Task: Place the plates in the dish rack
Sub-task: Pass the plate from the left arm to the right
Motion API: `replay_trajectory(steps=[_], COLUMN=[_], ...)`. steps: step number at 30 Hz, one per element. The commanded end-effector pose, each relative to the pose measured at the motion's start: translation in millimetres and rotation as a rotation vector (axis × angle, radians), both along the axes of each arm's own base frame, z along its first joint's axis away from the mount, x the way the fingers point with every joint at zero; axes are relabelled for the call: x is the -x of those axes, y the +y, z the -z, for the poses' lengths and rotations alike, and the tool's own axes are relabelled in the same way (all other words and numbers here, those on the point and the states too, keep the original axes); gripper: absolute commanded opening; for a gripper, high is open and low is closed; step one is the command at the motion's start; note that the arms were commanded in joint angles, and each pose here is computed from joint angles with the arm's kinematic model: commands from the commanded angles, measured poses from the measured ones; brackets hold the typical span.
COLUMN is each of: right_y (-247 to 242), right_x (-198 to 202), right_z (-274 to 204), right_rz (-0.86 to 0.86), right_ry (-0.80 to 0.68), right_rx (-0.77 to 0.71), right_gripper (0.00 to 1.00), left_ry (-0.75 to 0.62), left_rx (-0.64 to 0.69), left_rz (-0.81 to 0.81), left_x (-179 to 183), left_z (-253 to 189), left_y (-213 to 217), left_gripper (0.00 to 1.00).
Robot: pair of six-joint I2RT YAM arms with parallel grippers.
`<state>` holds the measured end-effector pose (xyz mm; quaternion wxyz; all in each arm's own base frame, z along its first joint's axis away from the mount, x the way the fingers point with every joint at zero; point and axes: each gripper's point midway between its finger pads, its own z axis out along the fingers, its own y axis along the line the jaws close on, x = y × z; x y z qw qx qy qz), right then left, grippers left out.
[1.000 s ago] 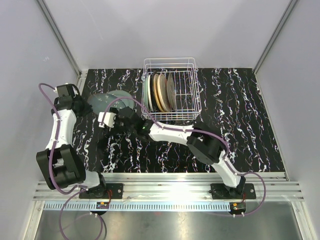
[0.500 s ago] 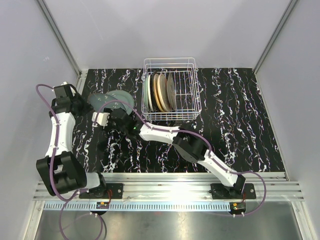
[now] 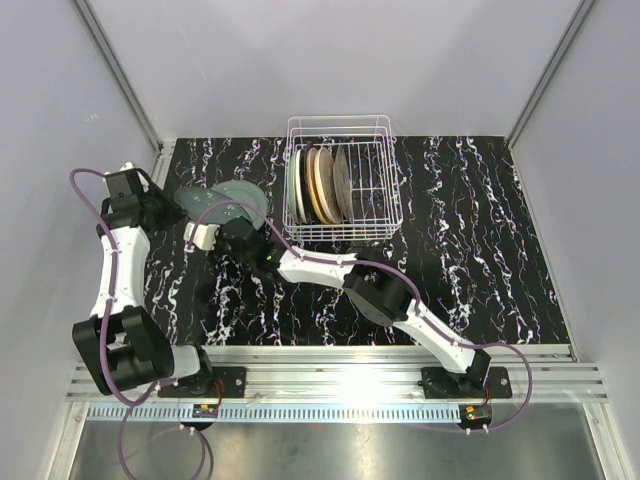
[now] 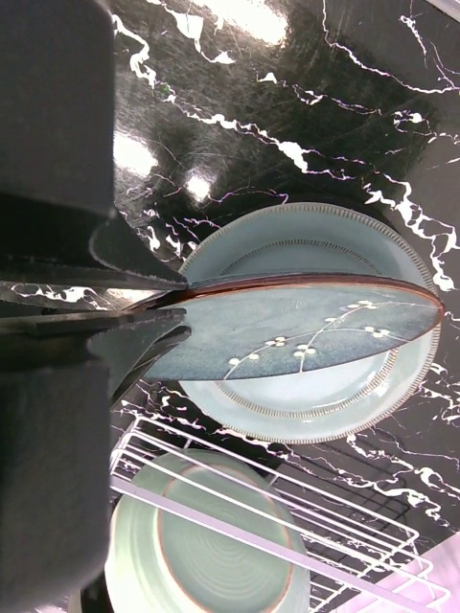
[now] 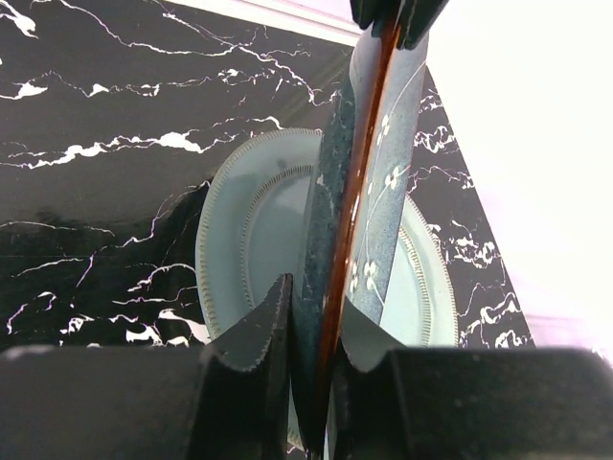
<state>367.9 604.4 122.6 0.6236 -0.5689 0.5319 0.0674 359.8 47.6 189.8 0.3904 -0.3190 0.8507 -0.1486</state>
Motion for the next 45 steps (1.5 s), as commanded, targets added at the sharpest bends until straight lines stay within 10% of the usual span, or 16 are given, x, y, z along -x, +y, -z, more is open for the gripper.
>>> replay_trajectory(steps=[1,24,45], right_y=[6,-17,-126], right_x=[-2,19,82], right_z=[-74,-192,-301], right_rz=[-0.008,-0.002,-0.002], right_ry=[-0.093,-0.005,0.146], right_rx=[-0.163,-0.433,-0.648], right_gripper=[0.02,0.0,0.0], left_ry=[-0.131,-0.193,-0.192], left_rx=[0.004,-0.19,-0.144], left_rz=[0.064,-0.131,-0.126], left_x=[-7,16,15], left_z=[-34,-71,-67], left_y=[-12,44,42], left_gripper=[0.16,0.99,0.99])
